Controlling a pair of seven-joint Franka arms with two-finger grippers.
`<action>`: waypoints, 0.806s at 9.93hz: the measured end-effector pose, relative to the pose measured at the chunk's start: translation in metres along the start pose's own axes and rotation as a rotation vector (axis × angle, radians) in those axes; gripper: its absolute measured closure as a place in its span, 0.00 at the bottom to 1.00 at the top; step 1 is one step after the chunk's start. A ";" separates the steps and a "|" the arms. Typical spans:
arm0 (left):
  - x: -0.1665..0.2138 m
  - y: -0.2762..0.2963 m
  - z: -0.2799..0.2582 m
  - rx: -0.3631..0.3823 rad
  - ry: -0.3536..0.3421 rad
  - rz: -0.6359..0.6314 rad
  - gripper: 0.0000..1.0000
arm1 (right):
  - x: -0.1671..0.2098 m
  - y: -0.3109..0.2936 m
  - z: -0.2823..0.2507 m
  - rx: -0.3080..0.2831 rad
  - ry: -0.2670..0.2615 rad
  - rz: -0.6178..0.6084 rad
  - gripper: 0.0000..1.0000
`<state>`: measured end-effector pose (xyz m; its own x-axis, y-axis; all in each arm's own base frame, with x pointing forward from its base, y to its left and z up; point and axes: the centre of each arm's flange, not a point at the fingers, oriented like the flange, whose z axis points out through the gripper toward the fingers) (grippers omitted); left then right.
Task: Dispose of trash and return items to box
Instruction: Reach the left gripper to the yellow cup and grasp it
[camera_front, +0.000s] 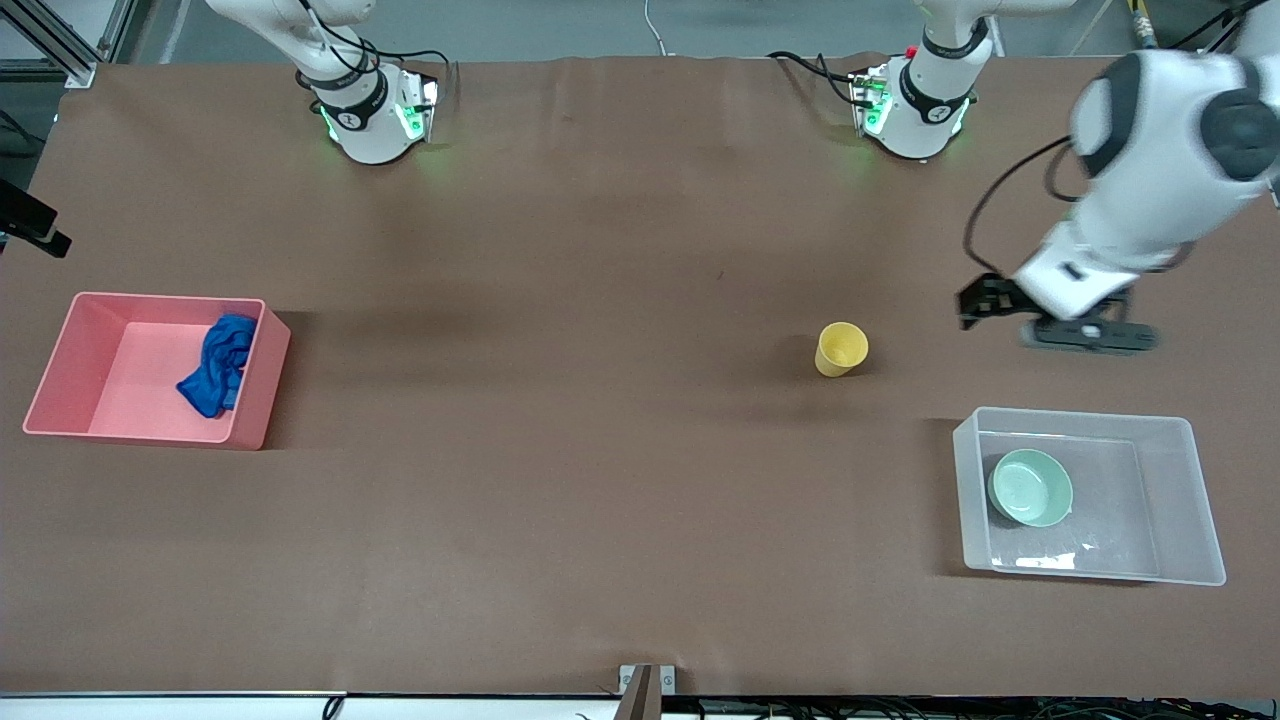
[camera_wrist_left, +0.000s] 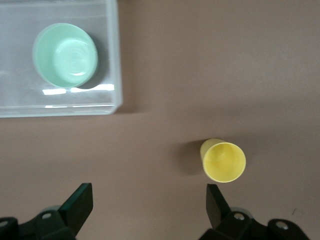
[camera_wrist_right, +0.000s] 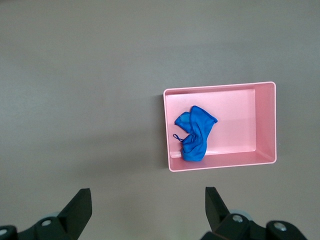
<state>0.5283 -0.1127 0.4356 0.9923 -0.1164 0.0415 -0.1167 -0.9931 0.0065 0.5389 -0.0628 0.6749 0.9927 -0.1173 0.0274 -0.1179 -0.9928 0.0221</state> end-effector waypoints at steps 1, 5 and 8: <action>-0.009 0.015 0.029 -0.002 0.006 0.018 0.00 | 0.000 -0.001 0.000 0.001 0.002 -0.001 0.00; -0.015 0.059 0.137 -0.043 -0.029 0.094 0.00 | 0.000 -0.004 0.000 0.002 0.002 -0.006 0.00; -0.019 0.068 0.185 -0.057 -0.076 0.115 0.02 | 0.000 -0.003 0.000 0.002 -0.001 -0.006 0.00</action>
<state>0.5091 -0.1801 0.2502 0.9723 -0.2316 -0.0308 -0.2294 -0.9713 0.0629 0.5392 -0.0596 0.6748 0.9934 -0.1119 0.0268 -0.1124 -0.9935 0.0198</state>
